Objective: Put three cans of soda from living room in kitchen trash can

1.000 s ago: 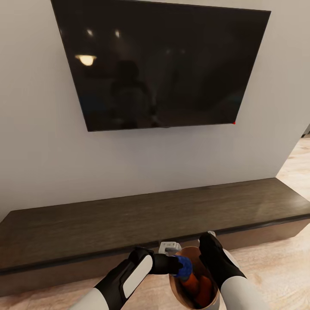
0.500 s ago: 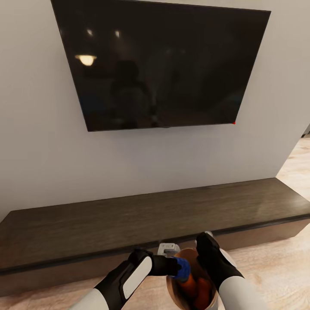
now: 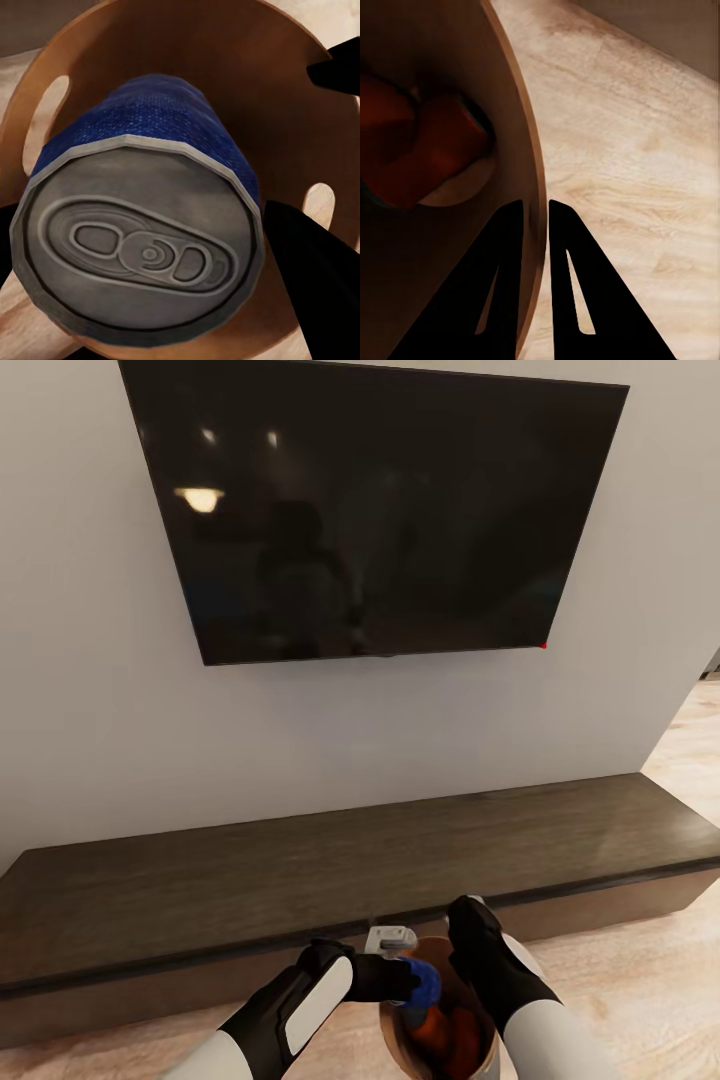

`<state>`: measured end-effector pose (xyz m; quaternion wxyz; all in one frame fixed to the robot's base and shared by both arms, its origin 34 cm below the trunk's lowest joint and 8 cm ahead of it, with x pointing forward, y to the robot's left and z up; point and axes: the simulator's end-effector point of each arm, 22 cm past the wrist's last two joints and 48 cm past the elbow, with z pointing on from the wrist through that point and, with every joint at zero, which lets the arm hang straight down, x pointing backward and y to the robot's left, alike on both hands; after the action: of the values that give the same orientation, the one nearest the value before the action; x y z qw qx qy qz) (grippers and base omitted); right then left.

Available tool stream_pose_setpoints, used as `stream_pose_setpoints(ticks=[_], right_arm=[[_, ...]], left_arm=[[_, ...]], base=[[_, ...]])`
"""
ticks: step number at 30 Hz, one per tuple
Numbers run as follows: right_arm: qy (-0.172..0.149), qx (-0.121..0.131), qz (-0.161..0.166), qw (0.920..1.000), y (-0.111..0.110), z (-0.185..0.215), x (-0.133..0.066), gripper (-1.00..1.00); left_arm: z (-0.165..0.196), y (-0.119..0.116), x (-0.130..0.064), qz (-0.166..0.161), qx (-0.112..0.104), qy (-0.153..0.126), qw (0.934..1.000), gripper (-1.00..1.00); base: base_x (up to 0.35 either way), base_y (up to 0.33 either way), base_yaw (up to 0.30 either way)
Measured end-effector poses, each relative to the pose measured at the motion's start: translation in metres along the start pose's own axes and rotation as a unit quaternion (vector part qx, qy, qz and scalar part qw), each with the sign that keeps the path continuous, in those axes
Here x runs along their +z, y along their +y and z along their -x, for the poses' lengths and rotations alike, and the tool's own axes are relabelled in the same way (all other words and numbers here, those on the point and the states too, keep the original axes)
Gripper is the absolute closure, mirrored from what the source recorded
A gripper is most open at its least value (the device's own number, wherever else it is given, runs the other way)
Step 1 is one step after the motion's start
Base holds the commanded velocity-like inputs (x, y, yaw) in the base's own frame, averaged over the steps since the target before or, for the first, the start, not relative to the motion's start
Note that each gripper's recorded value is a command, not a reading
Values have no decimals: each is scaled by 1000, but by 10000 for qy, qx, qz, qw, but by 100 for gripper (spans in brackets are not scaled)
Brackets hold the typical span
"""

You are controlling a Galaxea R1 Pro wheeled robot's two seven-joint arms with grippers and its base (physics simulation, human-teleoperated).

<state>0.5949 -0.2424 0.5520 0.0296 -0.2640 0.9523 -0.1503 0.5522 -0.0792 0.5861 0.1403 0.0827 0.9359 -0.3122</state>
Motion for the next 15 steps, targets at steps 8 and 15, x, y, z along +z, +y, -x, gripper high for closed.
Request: stream_pose_setpoints(ticks=[8, 15], right_arm=[[-63, -20, 4, 10000, 4, 7, -5, 100], [-260, -4, 67, 9996, 3, 21, -19, 100]], left_arm=[[-2, 4, 1, 38, -27, 11, 10000, 100], [-3, 6, 2, 56, -42, 1, 10000, 100]], base=[[0, 0, 0], [0, 0, 0]])
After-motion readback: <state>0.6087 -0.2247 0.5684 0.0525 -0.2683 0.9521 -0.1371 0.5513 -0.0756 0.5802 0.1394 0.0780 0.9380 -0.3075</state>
